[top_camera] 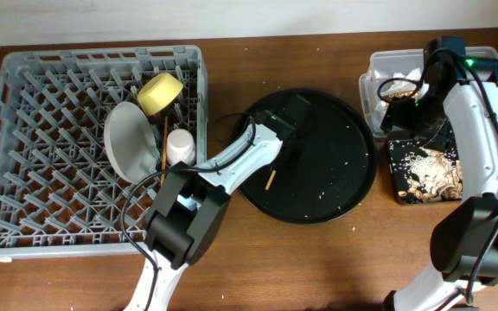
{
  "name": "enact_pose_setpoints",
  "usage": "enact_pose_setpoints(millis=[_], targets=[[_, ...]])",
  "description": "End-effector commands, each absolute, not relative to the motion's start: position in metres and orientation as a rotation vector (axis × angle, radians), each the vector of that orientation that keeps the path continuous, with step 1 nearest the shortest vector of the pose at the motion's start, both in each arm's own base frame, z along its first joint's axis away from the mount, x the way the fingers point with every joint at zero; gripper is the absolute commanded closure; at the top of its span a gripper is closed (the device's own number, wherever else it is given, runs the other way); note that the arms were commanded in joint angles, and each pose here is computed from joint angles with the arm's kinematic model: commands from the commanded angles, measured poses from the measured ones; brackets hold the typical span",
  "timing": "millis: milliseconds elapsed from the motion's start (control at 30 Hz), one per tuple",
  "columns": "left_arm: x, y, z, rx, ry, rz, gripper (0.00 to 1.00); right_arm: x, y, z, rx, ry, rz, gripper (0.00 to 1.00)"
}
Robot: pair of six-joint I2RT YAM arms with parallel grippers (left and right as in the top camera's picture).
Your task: Sort waste into correct bins and load items into the dishwasher rack
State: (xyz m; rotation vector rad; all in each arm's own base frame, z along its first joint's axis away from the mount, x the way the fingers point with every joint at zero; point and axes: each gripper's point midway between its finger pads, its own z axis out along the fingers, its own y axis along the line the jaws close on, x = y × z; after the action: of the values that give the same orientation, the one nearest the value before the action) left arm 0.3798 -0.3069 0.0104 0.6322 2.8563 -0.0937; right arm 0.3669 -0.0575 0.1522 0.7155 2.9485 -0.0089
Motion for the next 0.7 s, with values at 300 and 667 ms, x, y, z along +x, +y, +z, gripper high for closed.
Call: enact_pose_setpoints(millis=[300,667], targets=[[0.368,-0.071,0.195,-0.058,3.099,0.180,0.99,0.374,-0.057,0.155,0.698,2.924,0.011,0.11],[0.336,-0.050,0.145,-0.042,3.268,0.371,0.18,0.371,-0.057,0.154,0.701,2.935,0.009,0.10]])
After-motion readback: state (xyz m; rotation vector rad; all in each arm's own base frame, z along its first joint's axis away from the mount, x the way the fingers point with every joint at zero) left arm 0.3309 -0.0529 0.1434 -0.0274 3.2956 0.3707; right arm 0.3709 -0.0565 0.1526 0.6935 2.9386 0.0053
